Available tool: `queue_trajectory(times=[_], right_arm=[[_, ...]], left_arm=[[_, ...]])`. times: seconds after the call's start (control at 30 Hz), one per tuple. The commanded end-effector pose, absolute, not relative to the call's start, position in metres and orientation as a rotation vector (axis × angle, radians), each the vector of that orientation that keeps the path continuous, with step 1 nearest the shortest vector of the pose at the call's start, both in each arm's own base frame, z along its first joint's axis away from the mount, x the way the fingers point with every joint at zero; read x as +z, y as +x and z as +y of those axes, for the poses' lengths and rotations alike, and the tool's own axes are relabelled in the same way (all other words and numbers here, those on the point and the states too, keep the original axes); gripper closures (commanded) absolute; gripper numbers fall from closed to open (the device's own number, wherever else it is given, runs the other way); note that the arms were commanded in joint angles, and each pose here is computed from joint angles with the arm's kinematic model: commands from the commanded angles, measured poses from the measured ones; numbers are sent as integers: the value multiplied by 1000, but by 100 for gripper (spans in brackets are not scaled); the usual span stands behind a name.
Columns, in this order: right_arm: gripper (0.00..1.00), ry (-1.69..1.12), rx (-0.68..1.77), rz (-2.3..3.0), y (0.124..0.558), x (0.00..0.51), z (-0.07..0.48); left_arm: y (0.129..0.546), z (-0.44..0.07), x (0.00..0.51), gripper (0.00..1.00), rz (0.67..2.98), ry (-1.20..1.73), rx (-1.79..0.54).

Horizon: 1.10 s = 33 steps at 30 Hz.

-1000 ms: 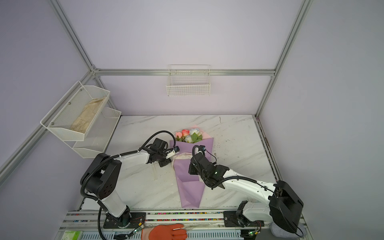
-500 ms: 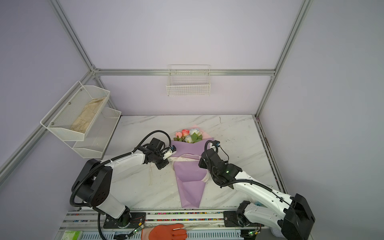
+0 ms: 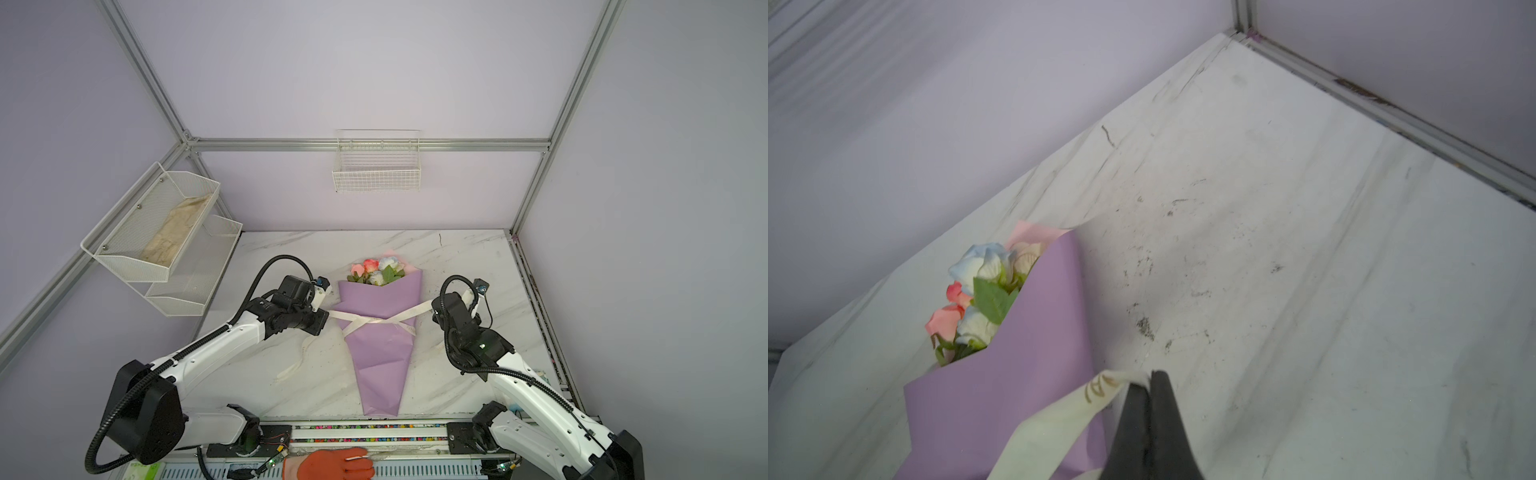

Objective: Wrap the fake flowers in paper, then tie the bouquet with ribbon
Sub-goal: 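Pull both ribbon ends apart, left gripper and right gripper moving outward, then hold both ribbon ends taut to tighten the knot on the cone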

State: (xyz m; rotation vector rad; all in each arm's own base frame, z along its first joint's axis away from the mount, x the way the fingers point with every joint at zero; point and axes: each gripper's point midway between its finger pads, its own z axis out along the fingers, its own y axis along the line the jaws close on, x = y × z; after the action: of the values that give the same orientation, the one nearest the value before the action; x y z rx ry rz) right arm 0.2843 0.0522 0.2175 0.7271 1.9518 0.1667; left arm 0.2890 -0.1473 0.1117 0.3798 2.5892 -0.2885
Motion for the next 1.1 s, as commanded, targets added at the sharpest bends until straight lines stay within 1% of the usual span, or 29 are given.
queue_trajectory(times=[0.0, 0.07, 0.13, 0.33, 0.43, 0.53, 0.63, 0.9, 1.07], right_arm=[[100, 806, 49, 1905, 282, 217, 18], [100, 791, 14, 1938, 289, 210, 12], [100, 796, 11, 1964, 295, 200, 6], [100, 870, 131, 1971, 316, 178, -20], [100, 917, 178, 1968, 325, 170, -35], [100, 934, 201, 1967, 333, 166, -47], [100, 973, 172, 1944, 336, 166, -63], [100, 1064, 247, 1897, 352, 158, -94], [100, 1116, 192, 1841, 355, 164, -122]], left_arm=[[280, -124, 104, 100, 2605, 63, -277], [276, -121, 101, 100, 2602, -5, -289], [271, -111, 95, 100, 2624, -71, -251], [263, -95, 78, 100, 2677, -235, -240], [258, -73, 72, 100, 2699, -353, -159], [254, -57, 68, 100, 2719, -462, -137], [252, -37, 66, 100, 2708, -571, -75], [258, -2, 60, 100, 2672, -777, -60], [260, 17, 52, 100, 2647, -900, -87]])
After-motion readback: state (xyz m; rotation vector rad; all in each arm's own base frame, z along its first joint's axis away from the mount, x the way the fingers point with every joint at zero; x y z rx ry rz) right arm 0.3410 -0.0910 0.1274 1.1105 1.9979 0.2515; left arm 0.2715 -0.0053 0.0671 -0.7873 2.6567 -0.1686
